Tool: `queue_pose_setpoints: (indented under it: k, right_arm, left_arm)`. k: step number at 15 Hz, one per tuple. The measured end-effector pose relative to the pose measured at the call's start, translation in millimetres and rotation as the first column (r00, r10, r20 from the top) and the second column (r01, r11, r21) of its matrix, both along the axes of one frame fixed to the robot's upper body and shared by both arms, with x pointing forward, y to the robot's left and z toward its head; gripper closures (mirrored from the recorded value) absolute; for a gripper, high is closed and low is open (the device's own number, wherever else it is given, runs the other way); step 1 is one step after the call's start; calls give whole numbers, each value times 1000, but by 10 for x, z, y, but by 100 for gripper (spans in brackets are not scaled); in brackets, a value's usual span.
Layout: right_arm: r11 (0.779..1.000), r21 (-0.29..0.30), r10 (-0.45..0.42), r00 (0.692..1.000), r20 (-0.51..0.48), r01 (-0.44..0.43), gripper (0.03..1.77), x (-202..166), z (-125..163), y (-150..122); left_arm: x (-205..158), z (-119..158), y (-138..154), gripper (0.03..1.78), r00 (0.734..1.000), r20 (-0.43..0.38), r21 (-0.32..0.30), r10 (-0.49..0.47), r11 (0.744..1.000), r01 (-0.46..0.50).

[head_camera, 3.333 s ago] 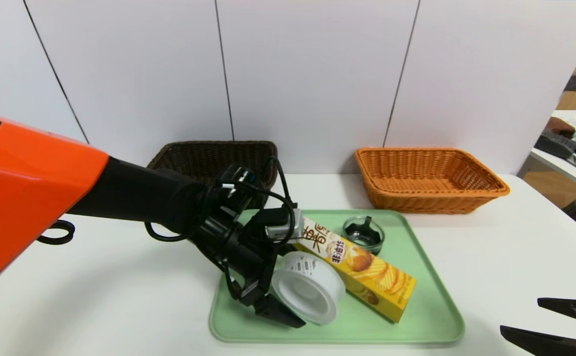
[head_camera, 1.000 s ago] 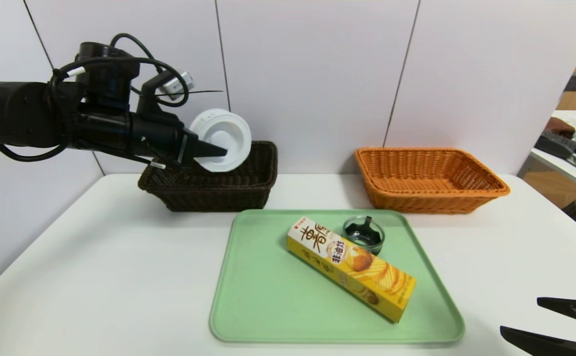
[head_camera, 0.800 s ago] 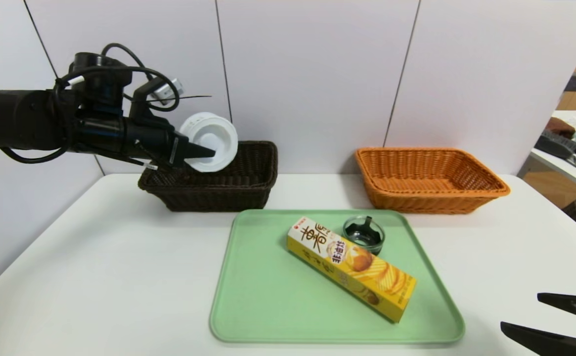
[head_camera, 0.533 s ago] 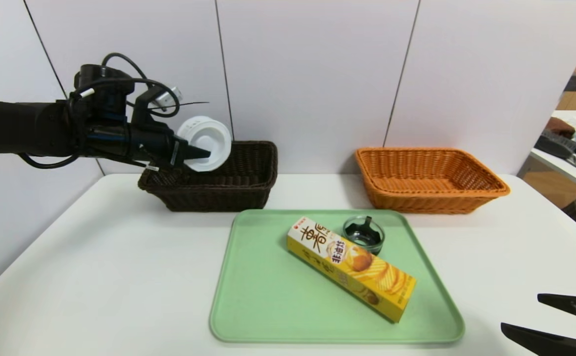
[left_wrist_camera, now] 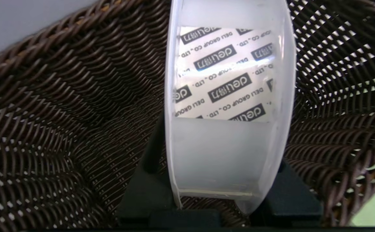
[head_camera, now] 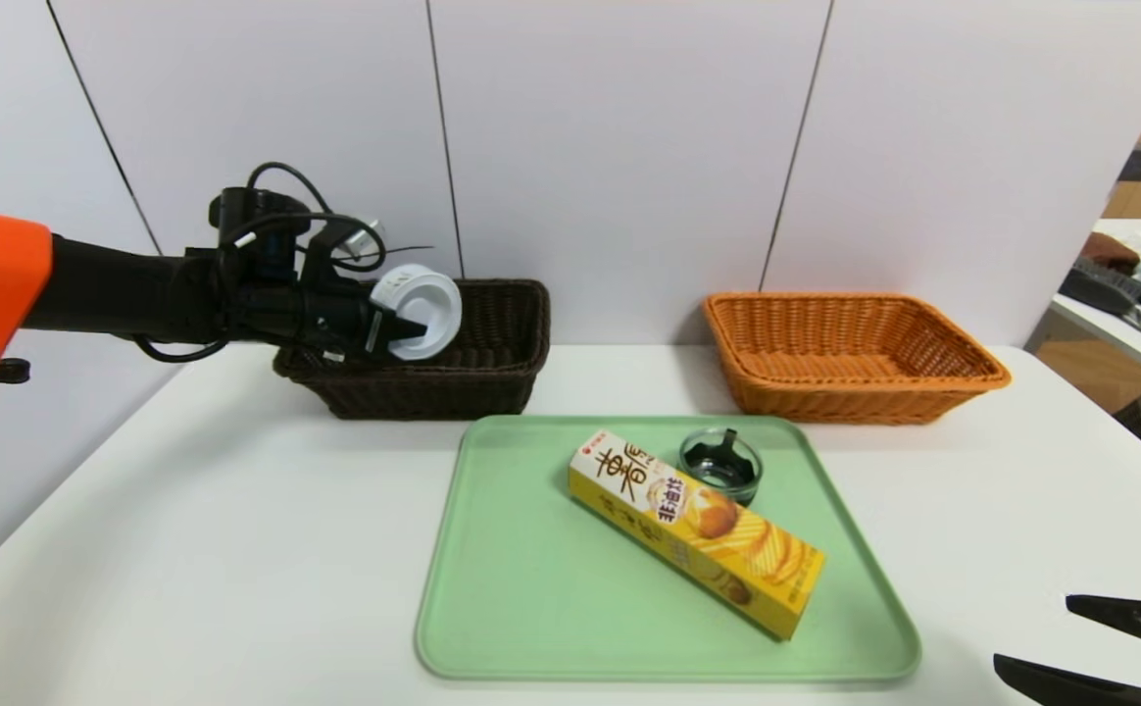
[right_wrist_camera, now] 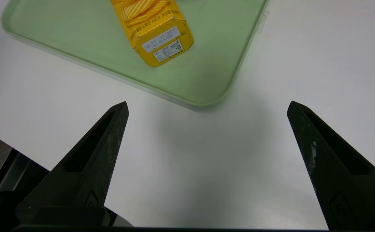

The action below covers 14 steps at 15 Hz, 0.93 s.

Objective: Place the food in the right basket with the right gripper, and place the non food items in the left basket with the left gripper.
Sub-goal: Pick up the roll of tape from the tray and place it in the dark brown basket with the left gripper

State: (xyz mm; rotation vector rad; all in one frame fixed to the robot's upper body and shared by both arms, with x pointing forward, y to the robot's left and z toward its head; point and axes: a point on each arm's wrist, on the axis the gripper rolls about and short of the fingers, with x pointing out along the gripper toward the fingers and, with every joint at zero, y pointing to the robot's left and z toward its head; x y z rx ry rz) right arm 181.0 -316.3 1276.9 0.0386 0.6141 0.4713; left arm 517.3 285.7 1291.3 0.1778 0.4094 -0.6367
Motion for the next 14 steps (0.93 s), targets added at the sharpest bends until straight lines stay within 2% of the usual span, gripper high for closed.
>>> queue_pose_setpoints:
  k: [5, 9, 14]
  right_arm:
    - [1000, -1, 0, 1000, -5, 0, 10, -19, -29, -3]
    - [1000, -2, 0, 1000, -11, 0, 10, -27, -46, -4]
    - [1000, -2, 0, 1000, -11, 0, 10, -27, -45, -4]
  left_arm:
    - [119, -155, -11, 123, 999, -34, -5, 3, 1000, -3]
    - [140, -94, -15, 123, 999, -44, -28, 12, 1000, -14]
    - [213, -32, -19, 123, 1000, -17, -36, 15, 999, -15]
